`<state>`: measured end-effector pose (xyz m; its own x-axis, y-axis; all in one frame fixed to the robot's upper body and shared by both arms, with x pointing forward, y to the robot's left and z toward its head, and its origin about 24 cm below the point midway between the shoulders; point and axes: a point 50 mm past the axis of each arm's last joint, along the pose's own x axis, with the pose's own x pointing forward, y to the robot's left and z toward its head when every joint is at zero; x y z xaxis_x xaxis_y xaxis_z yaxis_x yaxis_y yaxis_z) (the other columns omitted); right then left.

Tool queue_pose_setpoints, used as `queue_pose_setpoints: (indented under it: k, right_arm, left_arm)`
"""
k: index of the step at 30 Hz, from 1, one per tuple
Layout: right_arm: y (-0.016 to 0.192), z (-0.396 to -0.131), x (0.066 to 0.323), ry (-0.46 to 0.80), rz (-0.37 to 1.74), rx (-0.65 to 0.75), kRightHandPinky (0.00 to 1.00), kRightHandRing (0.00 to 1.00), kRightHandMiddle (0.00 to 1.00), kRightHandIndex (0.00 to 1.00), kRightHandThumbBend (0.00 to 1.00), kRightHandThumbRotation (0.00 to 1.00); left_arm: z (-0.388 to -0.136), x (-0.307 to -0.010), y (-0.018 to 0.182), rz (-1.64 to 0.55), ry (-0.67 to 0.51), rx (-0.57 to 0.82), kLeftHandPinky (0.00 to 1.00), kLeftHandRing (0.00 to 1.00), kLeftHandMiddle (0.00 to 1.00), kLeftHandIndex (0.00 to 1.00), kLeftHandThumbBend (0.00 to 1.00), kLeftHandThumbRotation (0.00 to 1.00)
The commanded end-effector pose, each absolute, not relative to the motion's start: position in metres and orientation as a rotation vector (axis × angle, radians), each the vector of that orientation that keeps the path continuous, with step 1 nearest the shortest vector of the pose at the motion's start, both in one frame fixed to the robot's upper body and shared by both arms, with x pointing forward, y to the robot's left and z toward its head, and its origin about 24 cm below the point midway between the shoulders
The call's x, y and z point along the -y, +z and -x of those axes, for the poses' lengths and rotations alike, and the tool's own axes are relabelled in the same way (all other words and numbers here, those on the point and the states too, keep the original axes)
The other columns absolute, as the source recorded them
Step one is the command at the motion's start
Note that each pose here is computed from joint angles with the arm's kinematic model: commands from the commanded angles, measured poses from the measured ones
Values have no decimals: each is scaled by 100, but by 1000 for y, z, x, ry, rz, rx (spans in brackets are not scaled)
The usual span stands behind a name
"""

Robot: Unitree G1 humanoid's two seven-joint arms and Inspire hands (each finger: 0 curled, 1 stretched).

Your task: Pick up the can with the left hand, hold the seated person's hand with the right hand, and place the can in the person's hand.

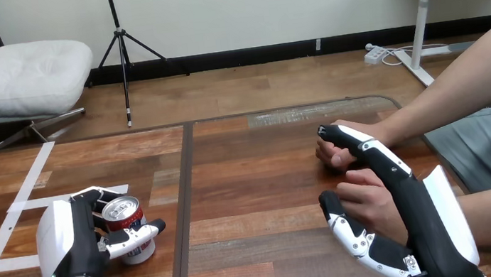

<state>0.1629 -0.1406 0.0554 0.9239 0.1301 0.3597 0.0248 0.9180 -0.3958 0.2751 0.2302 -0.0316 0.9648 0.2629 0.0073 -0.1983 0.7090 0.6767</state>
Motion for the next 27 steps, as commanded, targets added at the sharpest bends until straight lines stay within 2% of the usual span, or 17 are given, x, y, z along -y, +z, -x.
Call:
queue_pose_setpoints:
  k: [1, 27]
  right_arm:
    - [71, -168, 141, 36, 399, 469, 89, 88, 84, 82, 27, 4]
    - [71, -168, 143, 21, 431, 469, 89, 87, 83, 82, 27, 9]
  left_arm:
    - [-294, -226, -12, -735, 266, -1, 28, 36, 42, 42, 65, 0]
    - [-288, -228, -14, -729, 277, 16, 31, 38, 43, 43, 65, 0]
